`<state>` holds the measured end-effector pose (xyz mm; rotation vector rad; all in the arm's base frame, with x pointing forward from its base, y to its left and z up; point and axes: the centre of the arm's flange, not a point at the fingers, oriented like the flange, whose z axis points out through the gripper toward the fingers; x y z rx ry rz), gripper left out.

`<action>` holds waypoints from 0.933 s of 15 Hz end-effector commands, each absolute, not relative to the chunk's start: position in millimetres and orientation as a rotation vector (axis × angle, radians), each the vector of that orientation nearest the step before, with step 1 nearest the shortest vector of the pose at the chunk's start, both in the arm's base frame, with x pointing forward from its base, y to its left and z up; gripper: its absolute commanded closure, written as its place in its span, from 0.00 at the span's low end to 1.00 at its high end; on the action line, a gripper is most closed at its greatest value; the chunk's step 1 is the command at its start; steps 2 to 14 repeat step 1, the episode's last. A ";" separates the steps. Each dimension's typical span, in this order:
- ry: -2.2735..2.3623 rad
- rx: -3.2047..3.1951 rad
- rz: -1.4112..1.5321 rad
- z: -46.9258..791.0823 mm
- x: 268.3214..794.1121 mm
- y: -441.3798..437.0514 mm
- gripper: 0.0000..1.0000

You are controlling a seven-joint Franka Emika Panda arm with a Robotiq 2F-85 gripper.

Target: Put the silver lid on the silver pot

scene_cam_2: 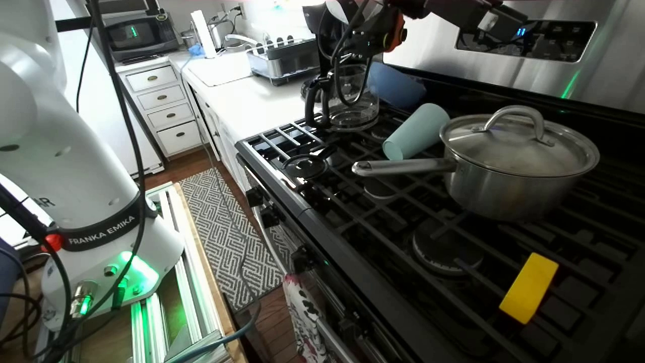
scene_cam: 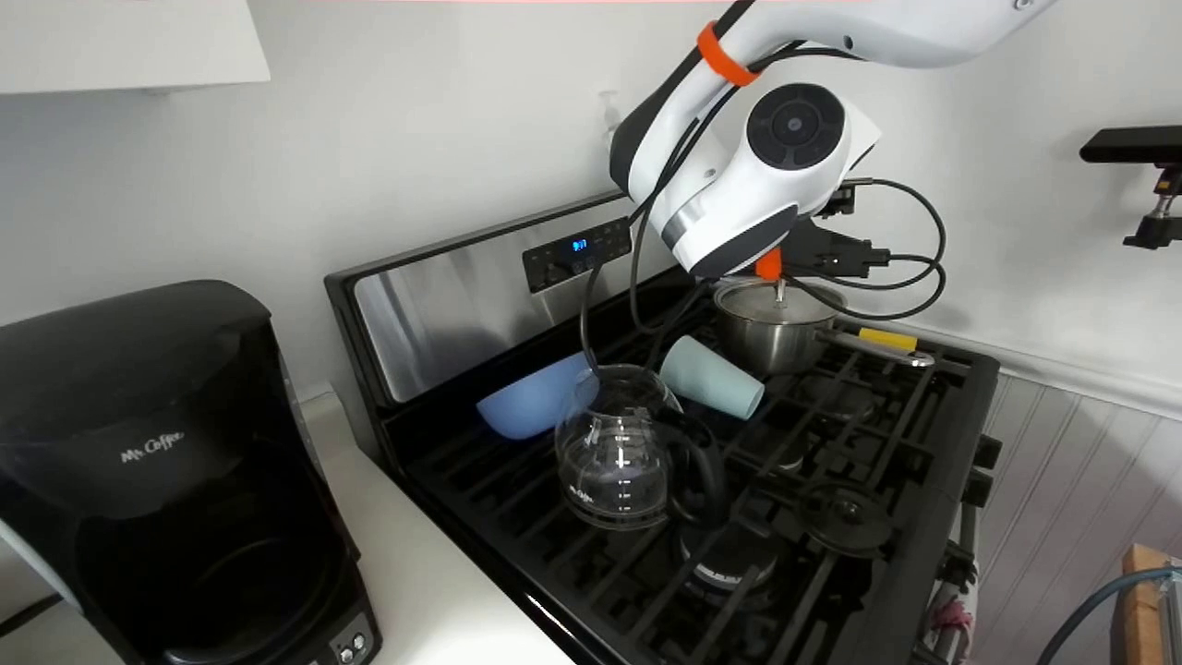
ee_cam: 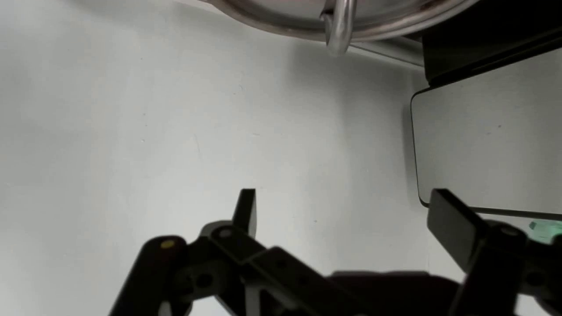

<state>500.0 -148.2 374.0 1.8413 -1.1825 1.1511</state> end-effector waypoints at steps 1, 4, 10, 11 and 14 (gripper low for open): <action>-1.183 1.841 1.151 374.1 500.0 -148.2 0.00; -1.183 1.841 1.151 374.1 500.0 -148.2 0.00; -1.183 1.841 1.151 374.1 500.0 -148.2 0.00; -1.183 1.841 1.151 374.1 500.0 -148.2 0.00; -1.183 1.841 1.151 374.1 500.0 -148.2 0.00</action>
